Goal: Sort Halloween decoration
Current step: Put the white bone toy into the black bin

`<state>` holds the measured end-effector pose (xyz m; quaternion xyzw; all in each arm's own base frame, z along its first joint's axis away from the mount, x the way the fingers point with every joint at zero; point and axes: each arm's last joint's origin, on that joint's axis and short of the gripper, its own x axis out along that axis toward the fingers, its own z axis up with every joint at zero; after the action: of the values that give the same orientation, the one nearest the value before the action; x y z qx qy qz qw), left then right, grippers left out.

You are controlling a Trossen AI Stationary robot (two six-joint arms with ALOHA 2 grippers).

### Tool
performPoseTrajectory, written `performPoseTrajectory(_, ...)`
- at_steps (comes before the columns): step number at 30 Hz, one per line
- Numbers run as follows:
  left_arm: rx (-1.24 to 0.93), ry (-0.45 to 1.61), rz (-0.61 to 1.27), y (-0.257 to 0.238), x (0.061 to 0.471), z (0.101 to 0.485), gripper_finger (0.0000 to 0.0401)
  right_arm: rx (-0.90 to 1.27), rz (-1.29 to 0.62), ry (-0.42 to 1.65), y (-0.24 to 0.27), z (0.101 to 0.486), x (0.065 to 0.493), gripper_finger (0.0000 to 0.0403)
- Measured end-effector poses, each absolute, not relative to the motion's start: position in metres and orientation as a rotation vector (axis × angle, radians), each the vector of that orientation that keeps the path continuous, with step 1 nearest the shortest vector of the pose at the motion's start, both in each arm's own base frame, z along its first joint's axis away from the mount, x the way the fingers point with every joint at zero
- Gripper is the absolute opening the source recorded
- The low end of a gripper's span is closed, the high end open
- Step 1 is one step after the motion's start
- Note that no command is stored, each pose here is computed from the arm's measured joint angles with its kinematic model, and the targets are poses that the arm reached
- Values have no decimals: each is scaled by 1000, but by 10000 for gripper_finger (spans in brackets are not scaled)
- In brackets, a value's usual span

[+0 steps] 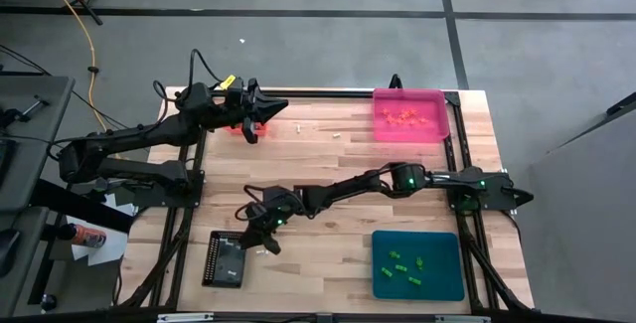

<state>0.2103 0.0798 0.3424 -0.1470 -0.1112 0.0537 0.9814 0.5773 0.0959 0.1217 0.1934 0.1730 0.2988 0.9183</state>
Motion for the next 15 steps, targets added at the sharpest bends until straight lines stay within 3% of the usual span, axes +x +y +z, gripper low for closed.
performPoseTrajectory(7,-296,-224,108,80,210,342,0,385,623,356,86,122,579,187)
performPoseTrajectory(15,-297,-225,107,80,210,343,0,517,762,430,22,149,582,197)
